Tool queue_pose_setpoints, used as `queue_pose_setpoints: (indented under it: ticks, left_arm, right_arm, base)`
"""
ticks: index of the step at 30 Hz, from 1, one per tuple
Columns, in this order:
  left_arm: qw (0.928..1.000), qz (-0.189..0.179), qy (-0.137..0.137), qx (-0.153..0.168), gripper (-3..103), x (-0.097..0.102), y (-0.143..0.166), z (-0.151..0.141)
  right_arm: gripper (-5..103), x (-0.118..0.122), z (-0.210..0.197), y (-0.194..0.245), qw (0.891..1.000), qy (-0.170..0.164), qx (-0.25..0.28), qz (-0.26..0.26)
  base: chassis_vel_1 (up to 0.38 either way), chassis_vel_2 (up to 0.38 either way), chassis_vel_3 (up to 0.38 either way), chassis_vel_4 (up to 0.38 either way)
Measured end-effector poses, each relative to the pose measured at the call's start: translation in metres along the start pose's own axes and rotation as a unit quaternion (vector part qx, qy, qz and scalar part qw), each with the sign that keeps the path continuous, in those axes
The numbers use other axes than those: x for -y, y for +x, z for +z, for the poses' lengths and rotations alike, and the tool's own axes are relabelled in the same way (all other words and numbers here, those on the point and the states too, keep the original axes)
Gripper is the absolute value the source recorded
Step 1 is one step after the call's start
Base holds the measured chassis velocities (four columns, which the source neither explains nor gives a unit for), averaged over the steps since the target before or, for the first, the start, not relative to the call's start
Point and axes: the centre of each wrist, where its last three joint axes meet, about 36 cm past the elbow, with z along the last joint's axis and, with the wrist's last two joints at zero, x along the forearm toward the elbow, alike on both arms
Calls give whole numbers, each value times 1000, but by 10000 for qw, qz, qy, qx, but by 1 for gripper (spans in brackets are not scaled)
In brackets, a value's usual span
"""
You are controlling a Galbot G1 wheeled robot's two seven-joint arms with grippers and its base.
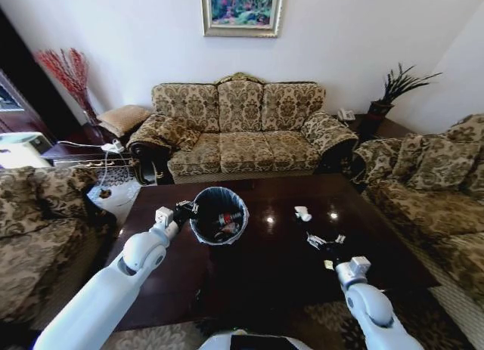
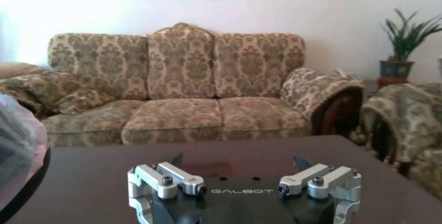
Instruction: Move to the front of the table and place the trash on the table into the trash bin.
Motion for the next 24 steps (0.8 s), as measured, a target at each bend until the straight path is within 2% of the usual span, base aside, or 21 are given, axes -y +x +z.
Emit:
queue_pose_setpoints:
  ticks: [4, 5, 8, 10, 13, 15, 16, 19, 24]
  left_arm:
    - [10000, 5, -13, 0, 2, 1, 2, -2]
    - [10000, 5, -11, 4, 2, 1, 2, -2]
    - [10000, 8, -3, 7, 2, 2, 2, -2]
    - [10000, 18, -8, 13, 2, 4, 2, -2]
    - [10000, 32, -19, 19, 2, 6, 2, -2]
    - [10000, 46, -30, 16, 2, 7, 3, -2]
    - [10000, 46, -30, 16, 2, 7, 3, -2]
    - [10000, 66, -32, 12, 2, 9, 5, -2]
    - [10000, 45, -69, -17, 2, 8, 5, -1]
  right_arm:
    - [100, -2, 8, 29, 9998, -68, -145, 147]
    - [100, -8, 28, 60, 9981, -342, -398, 335]
    - [100, -10, 49, 74, 9956, -524, -602, 496]
    - [100, -6, 81, 84, 9921, -673, -807, 684]
    - [100, -3, 103, 82, 9906, -752, -854, 765]
    - [100, -3, 122, 73, 9878, -987, -880, 818]
    - [100, -3, 122, 73, 9878, -987, -880, 818]
    - [100, -8, 136, 53, 9846, -1282, -866, 808]
    - [100, -6, 151, 19, 9842, -1361, -865, 730]
  base:
    - [-129, -120, 120, 100]
    - [0, 0, 0, 0]
    - [50, 15, -40, -3]
    - [88, 72, -52, -46]
    - [22, 26, -5, -8]
    - [0, 0, 0, 0]
    - [0, 0, 0, 0]
    - [0, 0, 0, 0]
    - [0, 0, 0, 0]
